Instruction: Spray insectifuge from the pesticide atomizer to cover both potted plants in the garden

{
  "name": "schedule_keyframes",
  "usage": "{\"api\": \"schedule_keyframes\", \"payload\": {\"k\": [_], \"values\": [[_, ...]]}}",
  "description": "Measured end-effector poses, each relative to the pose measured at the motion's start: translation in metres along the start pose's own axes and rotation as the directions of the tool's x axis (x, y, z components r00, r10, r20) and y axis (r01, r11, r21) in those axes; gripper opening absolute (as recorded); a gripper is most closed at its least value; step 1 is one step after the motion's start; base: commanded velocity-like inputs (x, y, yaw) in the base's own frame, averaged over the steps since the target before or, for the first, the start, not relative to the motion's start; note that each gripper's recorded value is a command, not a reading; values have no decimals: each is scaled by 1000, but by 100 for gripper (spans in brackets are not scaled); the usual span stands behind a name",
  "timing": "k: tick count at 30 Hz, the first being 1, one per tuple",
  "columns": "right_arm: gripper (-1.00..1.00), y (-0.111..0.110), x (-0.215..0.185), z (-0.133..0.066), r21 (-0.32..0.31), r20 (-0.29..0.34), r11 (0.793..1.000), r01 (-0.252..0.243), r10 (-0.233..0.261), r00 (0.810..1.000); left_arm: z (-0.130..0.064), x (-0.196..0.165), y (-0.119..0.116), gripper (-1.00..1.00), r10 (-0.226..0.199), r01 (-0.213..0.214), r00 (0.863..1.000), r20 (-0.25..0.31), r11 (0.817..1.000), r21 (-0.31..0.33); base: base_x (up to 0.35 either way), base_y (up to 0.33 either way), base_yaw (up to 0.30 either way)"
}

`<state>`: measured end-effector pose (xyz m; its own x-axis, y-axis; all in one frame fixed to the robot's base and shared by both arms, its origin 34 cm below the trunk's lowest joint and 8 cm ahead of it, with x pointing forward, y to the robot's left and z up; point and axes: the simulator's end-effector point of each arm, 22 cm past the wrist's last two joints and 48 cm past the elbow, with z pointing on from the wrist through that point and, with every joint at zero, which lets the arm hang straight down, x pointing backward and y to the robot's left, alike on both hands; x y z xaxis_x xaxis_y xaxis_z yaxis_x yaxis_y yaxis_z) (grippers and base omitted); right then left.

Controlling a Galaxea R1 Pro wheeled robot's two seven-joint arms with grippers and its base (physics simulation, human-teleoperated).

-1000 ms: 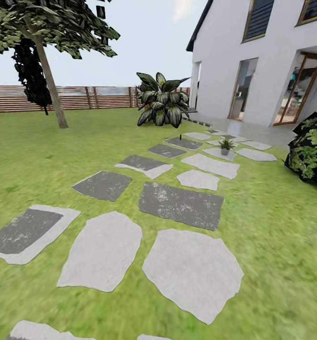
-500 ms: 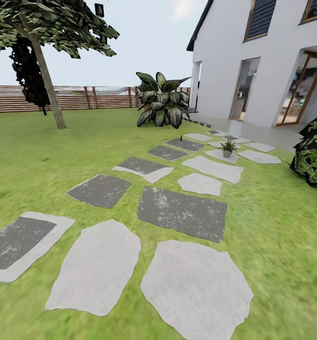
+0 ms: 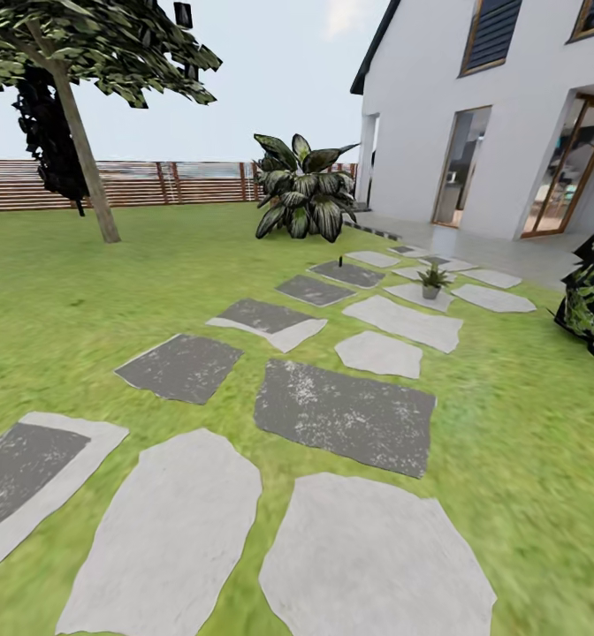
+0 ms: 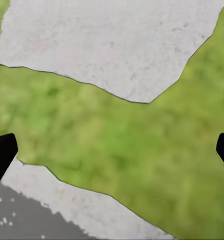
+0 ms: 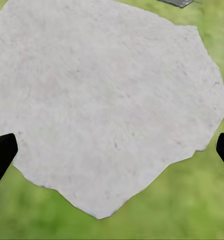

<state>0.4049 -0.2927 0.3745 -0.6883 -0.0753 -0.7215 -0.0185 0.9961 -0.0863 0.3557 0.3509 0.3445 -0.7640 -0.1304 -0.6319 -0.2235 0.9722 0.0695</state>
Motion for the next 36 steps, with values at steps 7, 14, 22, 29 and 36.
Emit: {"api": "schedule_keyframes", "payload": {"k": [7, 14, 22, 29, 36], "values": [[100, 0, 0, 0, 0, 1, 1000, 0, 0, 1000, 0, 0, -1, 100, 0, 0, 1000, 1, 1000, 1, 339, 0, 0], [100, 0, 0, 0, 1, 0, 1000, -1, 1, 1000, 0, -1, -1, 100, 0, 0, 1000, 2, 1000, 2, 339, 0, 0], [100, 0, 0, 0, 1, 0, 1000, -1, 1, 1000, 0, 0, 0, 100, 0, 0, 1000, 0, 1000, 0, 339, 0, 0], [100, 0, 0, 0, 1, 0, 1000, -1, 1, 1000, 0, 0, 0, 100, 0, 0, 1000, 0, 1000, 0, 339, 0, 0], [100, 0, 0, 0, 1, 0, 1000, -1, 1, 1000, 0, 0, 0, 100, 0, 0, 1000, 0, 1000, 0, 339, 0, 0]]}}
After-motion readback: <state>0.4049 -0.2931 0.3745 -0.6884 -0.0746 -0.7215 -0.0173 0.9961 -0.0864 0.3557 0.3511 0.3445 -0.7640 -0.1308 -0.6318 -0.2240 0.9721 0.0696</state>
